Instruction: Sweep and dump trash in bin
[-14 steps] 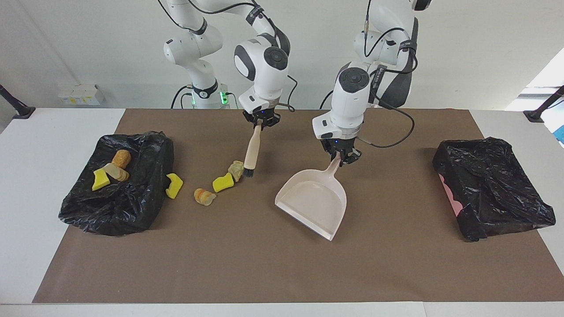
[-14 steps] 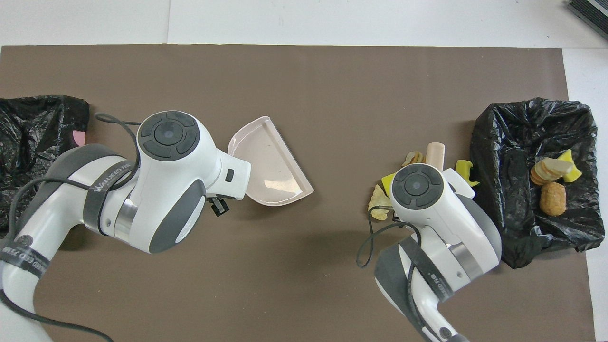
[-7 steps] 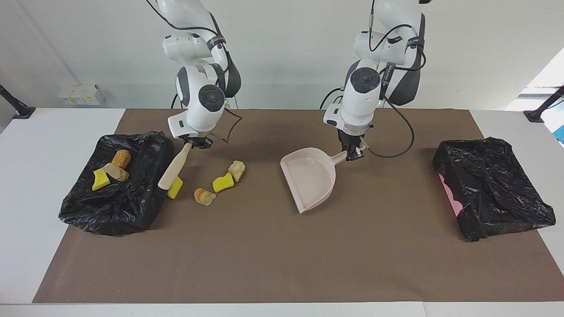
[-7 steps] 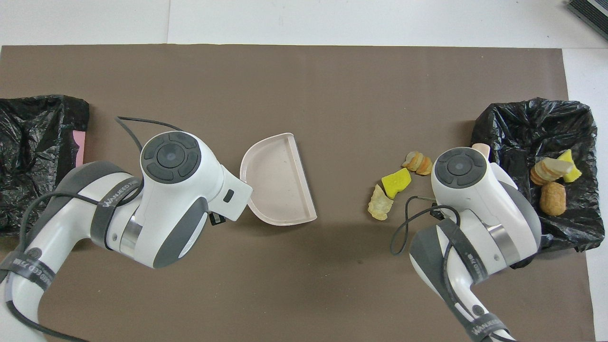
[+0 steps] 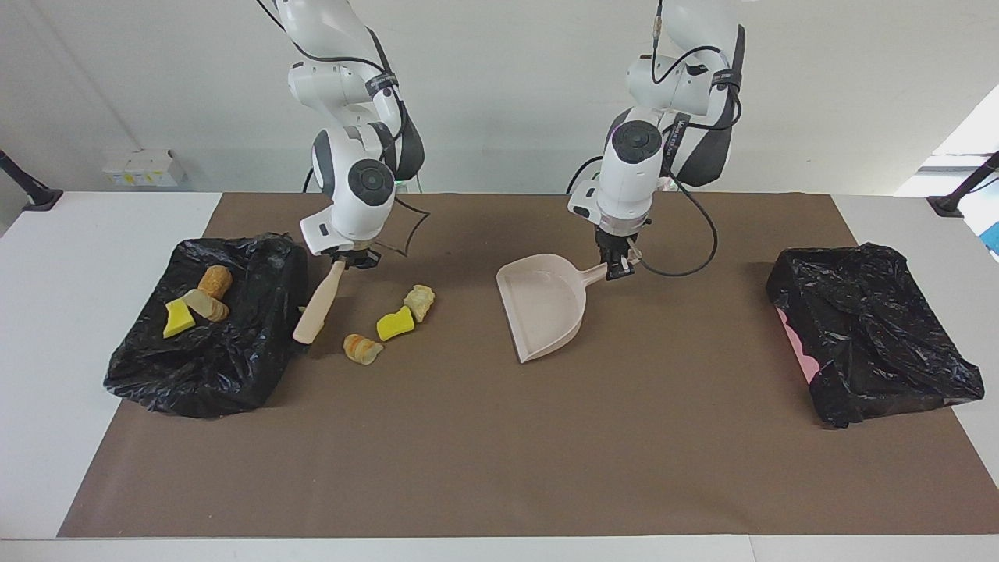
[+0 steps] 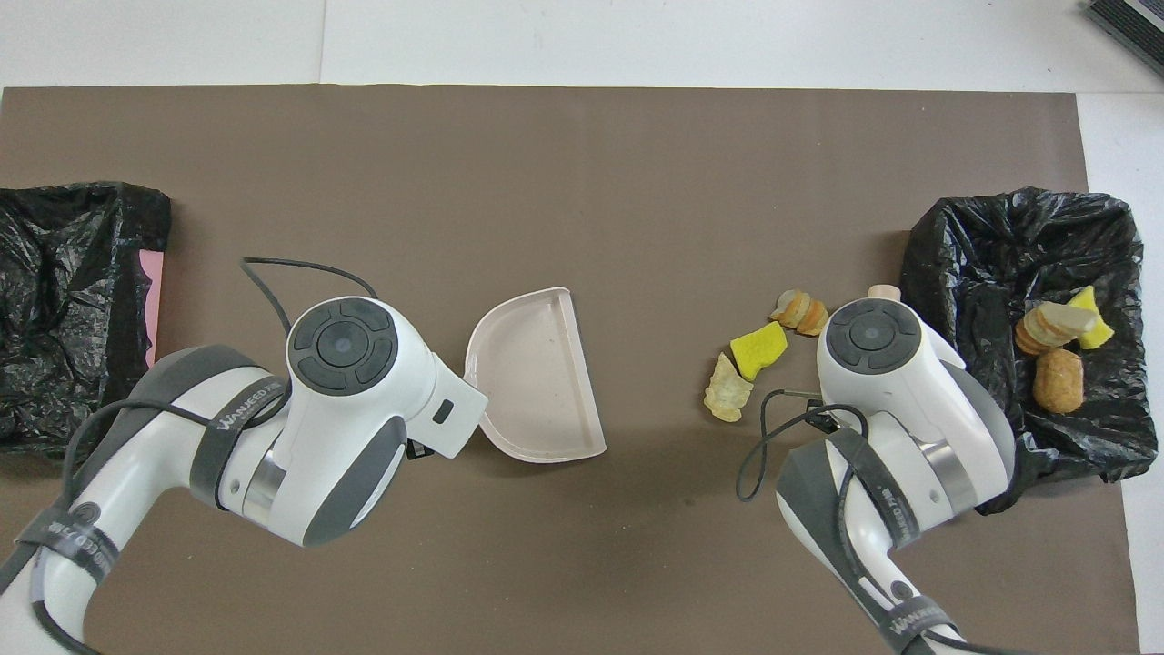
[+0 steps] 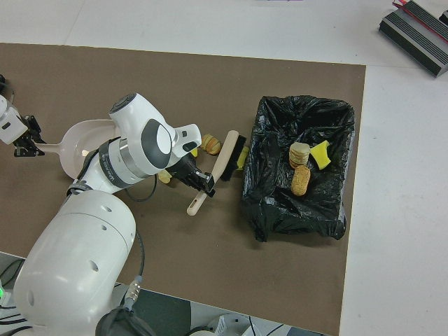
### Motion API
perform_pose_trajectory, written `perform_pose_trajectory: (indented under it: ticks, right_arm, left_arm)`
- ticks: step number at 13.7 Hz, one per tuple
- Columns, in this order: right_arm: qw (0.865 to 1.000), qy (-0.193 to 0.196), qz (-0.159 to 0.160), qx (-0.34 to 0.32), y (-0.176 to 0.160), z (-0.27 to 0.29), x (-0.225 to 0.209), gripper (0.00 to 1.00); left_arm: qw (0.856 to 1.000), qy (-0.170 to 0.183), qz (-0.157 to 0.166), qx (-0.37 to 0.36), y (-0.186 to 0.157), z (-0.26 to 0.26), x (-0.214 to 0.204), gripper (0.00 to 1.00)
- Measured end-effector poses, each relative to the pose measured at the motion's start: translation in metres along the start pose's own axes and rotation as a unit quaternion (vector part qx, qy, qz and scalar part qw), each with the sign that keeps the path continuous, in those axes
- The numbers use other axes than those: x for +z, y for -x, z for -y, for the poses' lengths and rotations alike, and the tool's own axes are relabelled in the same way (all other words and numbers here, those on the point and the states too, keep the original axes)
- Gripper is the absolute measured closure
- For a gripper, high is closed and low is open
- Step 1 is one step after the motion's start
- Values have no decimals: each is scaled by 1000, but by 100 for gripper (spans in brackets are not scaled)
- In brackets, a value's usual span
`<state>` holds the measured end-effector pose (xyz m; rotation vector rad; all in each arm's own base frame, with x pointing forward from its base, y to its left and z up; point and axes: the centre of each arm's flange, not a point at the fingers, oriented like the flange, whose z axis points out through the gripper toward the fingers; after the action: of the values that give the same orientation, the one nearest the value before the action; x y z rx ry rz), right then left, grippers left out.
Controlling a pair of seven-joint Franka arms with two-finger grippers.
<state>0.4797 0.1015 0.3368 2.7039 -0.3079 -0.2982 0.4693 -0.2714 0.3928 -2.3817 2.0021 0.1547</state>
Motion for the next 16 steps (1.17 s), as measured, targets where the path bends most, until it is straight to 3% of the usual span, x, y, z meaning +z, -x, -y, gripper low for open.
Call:
perform_pose_trajectory:
  ticks: [4, 8, 16]
  right_arm:
    - [998, -54, -2, -45, 15, 34, -13, 74]
    - [992, -77, -11, -101, 41, 75, -30, 74]
    - [969, -154, -14, -193, 110, 163, -71, 74]
  left_arm:
    - [1000, -3, -3, 6, -2, -8, 6, 69]
    - [1000, -4, -3, 6, 0, -10, 15, 69]
    - [1000, -2, -2, 7, 1, -13, 20, 69]
